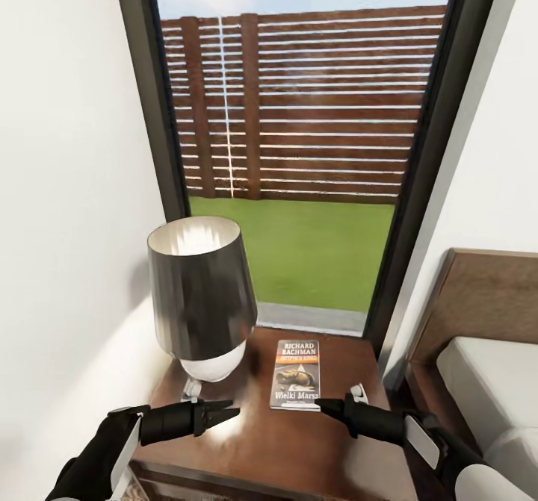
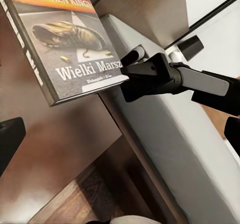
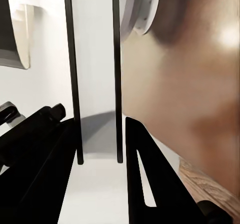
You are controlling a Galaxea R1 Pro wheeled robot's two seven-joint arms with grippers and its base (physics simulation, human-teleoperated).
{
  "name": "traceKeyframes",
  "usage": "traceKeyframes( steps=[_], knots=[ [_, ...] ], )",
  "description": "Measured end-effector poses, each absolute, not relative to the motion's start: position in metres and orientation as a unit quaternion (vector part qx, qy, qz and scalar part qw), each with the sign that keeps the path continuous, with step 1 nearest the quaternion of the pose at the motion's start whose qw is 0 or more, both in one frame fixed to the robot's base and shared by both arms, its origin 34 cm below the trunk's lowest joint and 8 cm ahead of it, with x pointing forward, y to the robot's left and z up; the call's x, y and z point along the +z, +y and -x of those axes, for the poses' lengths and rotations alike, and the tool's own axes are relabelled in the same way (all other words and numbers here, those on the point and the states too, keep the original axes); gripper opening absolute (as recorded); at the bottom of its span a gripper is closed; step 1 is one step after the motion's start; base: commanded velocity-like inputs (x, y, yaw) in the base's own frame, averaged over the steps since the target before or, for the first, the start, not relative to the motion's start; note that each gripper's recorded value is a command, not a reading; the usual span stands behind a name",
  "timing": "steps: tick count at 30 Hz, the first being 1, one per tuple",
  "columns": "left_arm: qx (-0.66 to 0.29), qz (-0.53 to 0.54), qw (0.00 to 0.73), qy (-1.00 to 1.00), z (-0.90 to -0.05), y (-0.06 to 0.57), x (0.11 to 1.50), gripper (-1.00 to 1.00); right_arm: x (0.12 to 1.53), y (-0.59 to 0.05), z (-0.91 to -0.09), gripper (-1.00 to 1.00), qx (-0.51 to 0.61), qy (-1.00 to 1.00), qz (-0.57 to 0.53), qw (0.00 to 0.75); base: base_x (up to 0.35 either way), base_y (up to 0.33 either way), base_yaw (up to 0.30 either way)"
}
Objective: In the bedroom, move the book from the bed onto either nightstand, and place the two sandals side by side next to the bed.
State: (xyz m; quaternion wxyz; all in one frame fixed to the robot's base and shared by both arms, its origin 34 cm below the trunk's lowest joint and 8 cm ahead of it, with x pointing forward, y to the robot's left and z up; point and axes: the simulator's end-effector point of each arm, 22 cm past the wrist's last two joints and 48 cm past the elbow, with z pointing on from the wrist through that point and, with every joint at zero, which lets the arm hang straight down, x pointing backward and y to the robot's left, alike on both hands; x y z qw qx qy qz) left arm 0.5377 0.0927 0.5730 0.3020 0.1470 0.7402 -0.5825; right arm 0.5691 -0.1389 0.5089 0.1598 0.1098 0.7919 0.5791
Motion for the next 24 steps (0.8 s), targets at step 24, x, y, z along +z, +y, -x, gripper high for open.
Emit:
traceKeyframes(
  steps=[24],
  knots=[
    [-0.583, -0.147, 0.303, 0.739, -0.53, 0.093, 0.538, 1.0, 0.474, -0.139, -0.561, -1.0, 0.58, 0.791, -0.11, 0.16, 0.0, 0.0, 0.0]
  ],
)
